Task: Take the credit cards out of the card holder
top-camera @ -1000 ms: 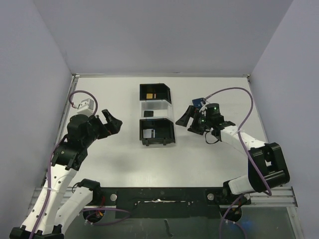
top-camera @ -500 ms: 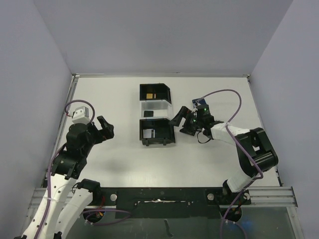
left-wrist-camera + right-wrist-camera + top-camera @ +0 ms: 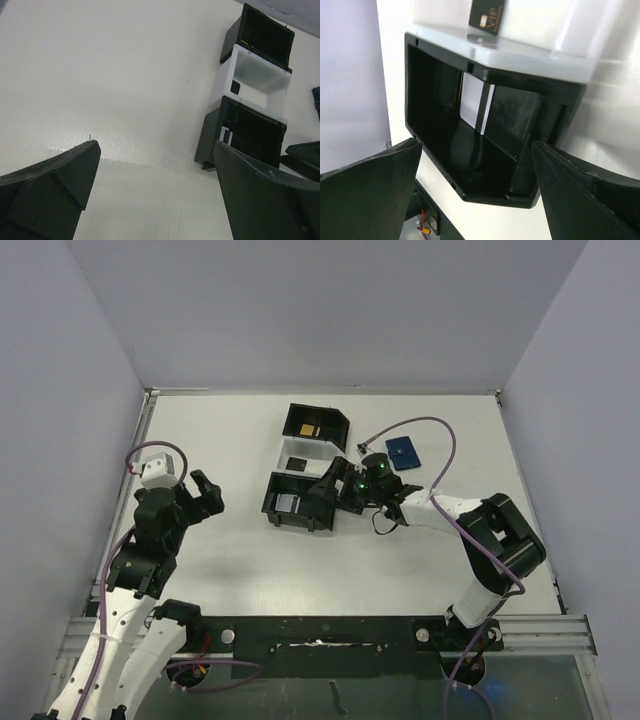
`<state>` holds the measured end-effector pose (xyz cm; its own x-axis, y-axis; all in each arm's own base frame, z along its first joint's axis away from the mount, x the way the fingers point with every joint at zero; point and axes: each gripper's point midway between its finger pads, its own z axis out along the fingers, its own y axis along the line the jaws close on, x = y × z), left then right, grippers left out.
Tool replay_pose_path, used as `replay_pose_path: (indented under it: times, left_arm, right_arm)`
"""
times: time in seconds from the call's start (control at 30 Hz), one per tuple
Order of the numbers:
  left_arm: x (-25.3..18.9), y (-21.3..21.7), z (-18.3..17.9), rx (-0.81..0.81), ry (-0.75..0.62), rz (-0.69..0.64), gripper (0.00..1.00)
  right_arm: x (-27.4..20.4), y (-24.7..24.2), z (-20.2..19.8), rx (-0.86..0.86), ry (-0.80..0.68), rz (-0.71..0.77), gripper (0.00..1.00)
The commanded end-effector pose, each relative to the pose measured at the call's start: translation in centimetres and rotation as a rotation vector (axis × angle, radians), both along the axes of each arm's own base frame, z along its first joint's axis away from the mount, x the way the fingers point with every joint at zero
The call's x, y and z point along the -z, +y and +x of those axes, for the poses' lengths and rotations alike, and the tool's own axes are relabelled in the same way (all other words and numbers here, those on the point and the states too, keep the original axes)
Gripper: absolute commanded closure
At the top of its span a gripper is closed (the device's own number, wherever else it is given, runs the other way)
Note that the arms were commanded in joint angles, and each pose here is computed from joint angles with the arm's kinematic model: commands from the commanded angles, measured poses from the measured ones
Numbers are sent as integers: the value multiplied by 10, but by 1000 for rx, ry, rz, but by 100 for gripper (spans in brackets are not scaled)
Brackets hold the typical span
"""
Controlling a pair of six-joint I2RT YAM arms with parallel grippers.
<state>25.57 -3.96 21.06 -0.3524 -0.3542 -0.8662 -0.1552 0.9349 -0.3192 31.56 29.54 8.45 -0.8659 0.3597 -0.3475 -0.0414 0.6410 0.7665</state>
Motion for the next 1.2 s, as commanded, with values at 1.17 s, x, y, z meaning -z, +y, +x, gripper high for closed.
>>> replay_pose_path:
  times: [1.17]
  left_arm:
    - [-36, 17, 10, -40, -179, -23, 3]
  right_arm:
    - [-83, 70, 88, -421, -552, -569, 22]
